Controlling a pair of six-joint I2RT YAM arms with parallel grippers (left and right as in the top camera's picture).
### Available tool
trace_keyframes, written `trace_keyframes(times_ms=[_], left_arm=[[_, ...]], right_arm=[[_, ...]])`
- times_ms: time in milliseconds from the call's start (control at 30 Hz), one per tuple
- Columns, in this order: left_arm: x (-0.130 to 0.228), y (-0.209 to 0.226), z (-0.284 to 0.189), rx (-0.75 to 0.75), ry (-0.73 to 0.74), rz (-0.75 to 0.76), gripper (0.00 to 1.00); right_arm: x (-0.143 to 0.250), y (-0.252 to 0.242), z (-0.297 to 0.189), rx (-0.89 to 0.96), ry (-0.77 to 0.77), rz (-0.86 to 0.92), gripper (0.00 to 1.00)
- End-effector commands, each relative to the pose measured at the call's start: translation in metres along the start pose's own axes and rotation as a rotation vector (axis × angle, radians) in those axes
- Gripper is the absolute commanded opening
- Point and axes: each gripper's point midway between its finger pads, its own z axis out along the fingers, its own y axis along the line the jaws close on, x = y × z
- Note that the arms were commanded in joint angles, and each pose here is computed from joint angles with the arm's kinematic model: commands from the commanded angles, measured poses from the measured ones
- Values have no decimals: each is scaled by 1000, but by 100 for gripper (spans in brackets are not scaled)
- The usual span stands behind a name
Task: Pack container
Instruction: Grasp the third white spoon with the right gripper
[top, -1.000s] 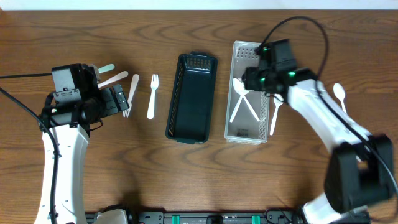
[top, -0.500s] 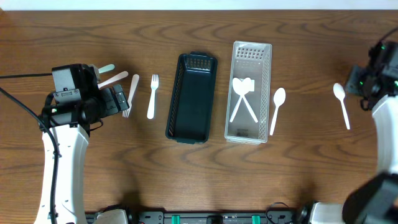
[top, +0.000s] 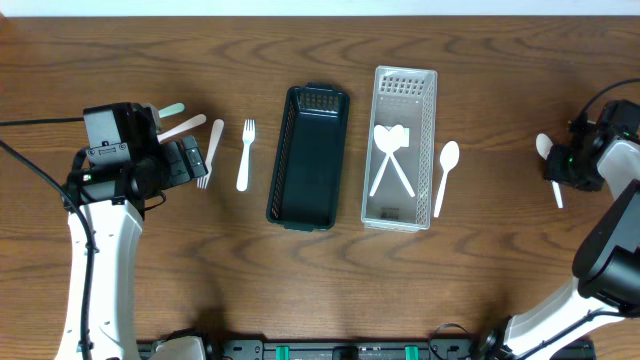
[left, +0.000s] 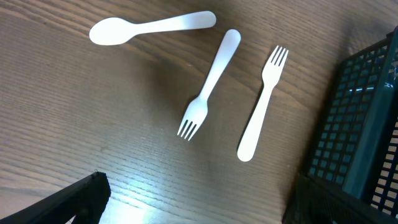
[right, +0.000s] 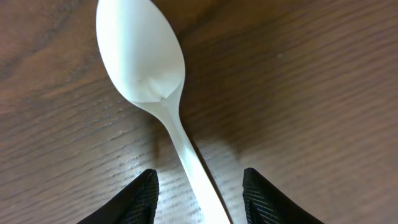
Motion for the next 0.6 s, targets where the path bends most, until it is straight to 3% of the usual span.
trace_keyframes(times_ms=[0, 267, 400, 567], left_arm=[[-7, -1, -3, 6, -16, 12, 98], [-7, -1, -3, 6, -16, 12, 98], [-7, -1, -3, 6, -16, 12, 98], [-7, -1, -3, 6, -16, 12, 98]], right_arm=[[4, 1, 11, -16, 14, -16, 46], [7, 2, 20, -18, 30, -15, 32], [12, 2, 20, -21, 49, -8, 17], [10, 4, 10, -28, 53, 102, 11]])
